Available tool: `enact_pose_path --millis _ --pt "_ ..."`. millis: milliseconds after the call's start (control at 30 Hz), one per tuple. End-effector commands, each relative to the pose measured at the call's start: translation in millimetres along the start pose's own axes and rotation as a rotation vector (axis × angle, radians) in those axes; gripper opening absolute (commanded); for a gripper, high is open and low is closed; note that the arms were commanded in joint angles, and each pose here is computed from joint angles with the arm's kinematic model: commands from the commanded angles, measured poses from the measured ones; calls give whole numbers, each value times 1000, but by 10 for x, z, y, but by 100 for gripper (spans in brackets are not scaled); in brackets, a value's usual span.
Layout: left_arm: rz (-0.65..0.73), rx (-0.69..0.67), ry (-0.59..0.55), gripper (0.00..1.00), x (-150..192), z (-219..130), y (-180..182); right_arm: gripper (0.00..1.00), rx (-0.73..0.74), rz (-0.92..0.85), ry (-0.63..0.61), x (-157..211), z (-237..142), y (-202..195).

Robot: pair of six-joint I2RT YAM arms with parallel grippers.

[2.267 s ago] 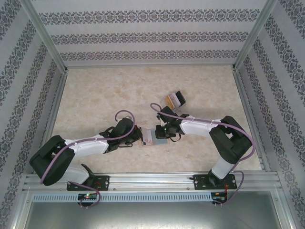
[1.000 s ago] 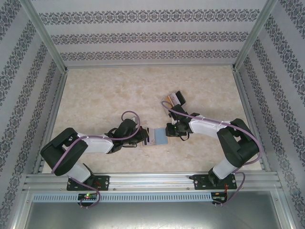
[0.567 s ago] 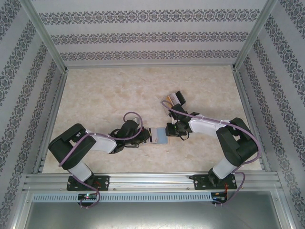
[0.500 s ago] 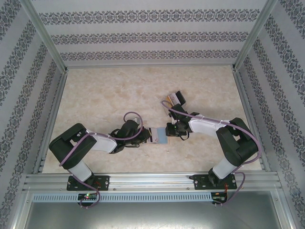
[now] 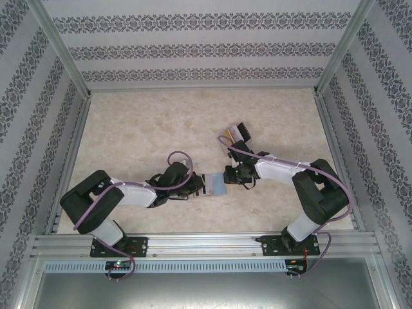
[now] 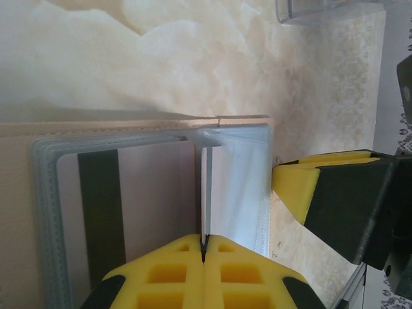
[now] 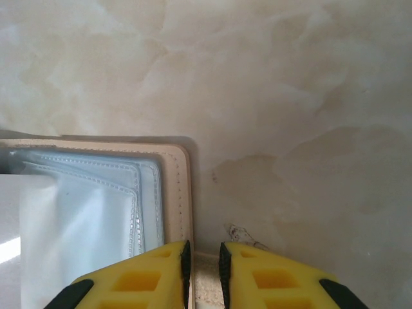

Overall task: Put the credit cards into the card holder
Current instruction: Insert the credit card into the card slot.

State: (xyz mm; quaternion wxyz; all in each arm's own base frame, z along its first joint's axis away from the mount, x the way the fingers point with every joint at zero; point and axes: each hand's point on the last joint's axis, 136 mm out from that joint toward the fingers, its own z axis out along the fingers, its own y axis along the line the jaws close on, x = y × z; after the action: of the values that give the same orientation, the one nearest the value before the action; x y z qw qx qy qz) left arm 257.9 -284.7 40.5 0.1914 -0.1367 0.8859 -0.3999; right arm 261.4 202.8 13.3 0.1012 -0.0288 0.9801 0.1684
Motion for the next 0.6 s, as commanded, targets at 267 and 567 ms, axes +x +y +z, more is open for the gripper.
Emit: enact_pose_path --millis 267,567 --pt "-14 3 42 0 94 296 -43 23 31 30 70 231 200 -159" --pt "3 -12 78 5 187 391 -73 23 22 46 70 241 201 -150"
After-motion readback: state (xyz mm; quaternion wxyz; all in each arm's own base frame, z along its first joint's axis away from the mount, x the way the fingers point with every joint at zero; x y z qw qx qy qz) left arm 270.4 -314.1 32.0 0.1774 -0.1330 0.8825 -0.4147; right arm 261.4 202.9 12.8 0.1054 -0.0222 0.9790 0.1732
